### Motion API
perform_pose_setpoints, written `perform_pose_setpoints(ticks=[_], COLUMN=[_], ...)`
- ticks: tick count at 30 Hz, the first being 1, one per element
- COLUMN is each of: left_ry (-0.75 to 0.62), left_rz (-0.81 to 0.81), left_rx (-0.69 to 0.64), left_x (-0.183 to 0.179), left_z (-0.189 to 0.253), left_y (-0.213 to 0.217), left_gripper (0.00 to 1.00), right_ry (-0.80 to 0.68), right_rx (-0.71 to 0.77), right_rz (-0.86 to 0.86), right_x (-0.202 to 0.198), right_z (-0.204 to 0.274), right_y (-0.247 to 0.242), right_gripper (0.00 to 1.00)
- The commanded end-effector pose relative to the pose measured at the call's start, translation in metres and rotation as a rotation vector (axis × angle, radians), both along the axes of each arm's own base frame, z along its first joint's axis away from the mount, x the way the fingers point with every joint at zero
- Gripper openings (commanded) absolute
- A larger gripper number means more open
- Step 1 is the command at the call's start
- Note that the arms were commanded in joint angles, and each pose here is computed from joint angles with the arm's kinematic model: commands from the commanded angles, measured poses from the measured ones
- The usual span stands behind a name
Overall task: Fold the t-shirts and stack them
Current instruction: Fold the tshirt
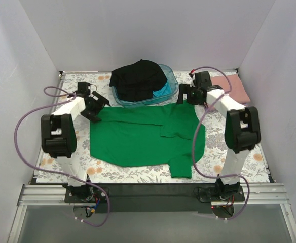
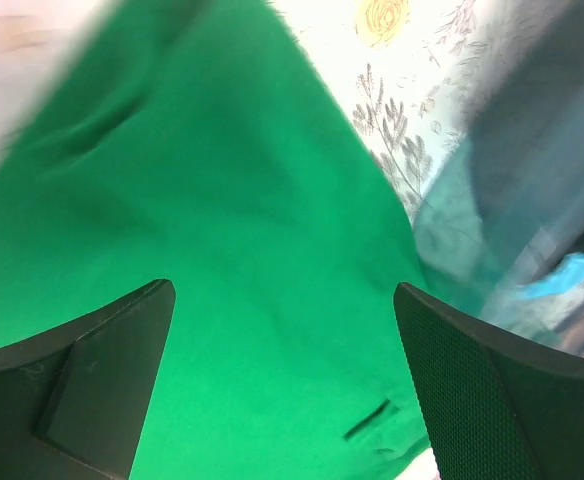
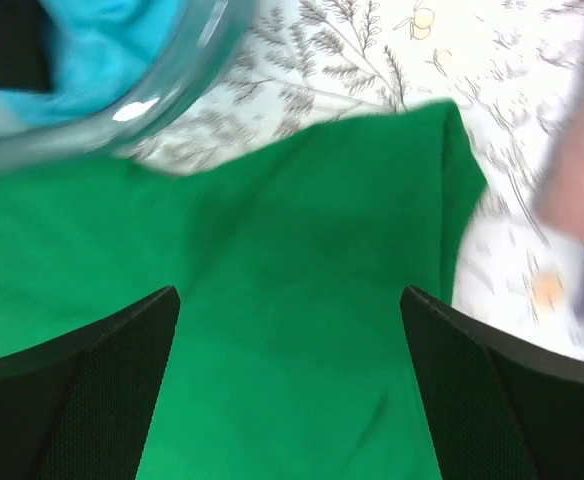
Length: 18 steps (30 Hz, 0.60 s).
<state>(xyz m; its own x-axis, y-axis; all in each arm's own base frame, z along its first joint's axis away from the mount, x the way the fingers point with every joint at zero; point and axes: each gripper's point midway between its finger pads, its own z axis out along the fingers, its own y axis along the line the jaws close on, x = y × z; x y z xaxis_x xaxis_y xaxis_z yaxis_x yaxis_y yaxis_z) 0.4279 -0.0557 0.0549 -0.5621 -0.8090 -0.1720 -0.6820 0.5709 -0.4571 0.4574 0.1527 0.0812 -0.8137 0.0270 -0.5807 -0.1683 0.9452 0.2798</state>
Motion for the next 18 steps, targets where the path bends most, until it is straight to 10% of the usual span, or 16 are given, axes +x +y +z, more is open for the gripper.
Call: perform_pose_setpoints(ticks=[1,10,18], left_ry=[-0.074,0.023,0.109], left_rz=[0.111,0.293,0.250], left_rx=[0.100,0.154,0.116], left_x=[-0.034,-0.171,-0.214], left_z=[0.061,0.043,0.009], left_y=[0.031,0.050,0.038], left_gripper=[0.92,0.93,0.93], right_ry=[-0.064,0.196,0.287], right_rx=[0.011,-0.085,-0.069], right_rz=[-0.022,-0.015,-0.022], right_x=[-0.039,-0.275,-0.359], right_z=[0.058,-0.013,-0.043], right_y=[-0.013,0.006,0.012], right_gripper=[0.98,0.98,0.86])
